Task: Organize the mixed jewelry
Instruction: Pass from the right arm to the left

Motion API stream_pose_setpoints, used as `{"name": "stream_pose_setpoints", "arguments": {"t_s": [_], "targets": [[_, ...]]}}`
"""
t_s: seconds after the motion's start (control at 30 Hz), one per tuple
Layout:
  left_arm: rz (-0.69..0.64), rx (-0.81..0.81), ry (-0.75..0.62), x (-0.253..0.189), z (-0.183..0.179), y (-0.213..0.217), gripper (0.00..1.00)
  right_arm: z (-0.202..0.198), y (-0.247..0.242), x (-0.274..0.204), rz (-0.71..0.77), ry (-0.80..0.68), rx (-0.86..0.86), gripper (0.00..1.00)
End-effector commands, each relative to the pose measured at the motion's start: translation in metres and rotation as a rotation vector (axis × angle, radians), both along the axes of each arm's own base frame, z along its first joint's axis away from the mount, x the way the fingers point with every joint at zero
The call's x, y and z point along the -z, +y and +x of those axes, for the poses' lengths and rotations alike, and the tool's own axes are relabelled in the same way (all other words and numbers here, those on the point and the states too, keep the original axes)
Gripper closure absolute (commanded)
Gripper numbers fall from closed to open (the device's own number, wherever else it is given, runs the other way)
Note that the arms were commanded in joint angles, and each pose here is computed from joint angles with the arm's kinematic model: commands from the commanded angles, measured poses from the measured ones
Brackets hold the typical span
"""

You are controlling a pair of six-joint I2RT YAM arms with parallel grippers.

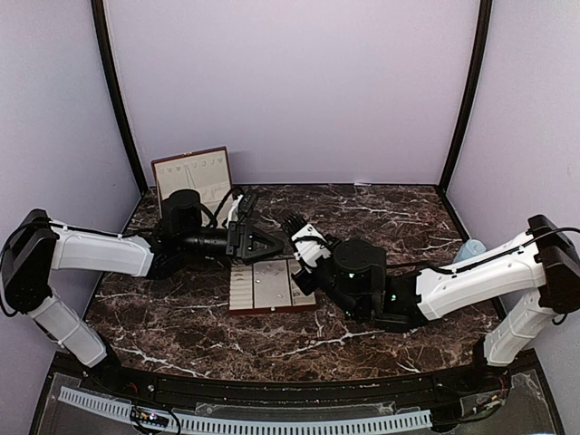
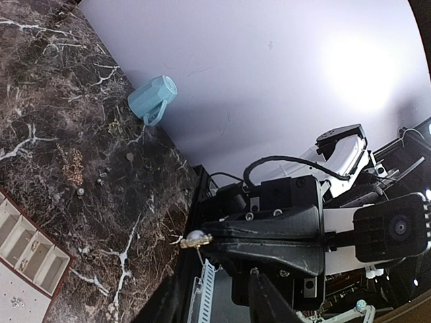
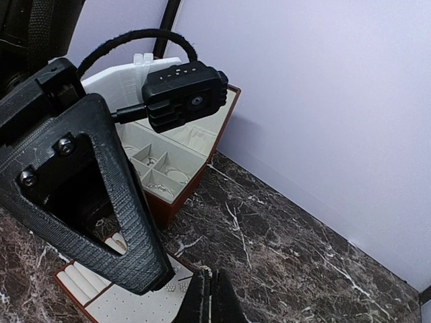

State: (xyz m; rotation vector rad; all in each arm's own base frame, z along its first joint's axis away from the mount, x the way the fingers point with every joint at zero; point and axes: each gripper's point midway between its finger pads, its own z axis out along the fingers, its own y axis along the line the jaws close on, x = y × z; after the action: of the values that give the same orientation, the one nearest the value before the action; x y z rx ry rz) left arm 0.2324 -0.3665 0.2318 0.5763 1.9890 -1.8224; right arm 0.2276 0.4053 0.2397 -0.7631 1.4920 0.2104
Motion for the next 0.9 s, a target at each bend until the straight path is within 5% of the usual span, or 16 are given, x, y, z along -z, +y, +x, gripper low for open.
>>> {"name": "stream_pose_setpoints", "arguments": {"t_s": [0.0,0.67,0.87], "targets": [[-0.038,0.023,-0.032,-0.0145,-0.0005,-0.0051,0.65,-0.0081,0.0029,-0.0137,0.059,-0.011,-0.023,1.00],[-0.052,0.035,-0.016,-0.0141,0.0001,-0.0084,1.00,-0.0143,0.0086,-0.0095,0.038,-0.011,-0.034,1.00],[-0.060,0.043,-0.020,-0.0158,-0.0014,-0.0080,1.00,-0.0135,0.0083,-0.0080,0.037,-0.008,-0.030,1.00]]}}
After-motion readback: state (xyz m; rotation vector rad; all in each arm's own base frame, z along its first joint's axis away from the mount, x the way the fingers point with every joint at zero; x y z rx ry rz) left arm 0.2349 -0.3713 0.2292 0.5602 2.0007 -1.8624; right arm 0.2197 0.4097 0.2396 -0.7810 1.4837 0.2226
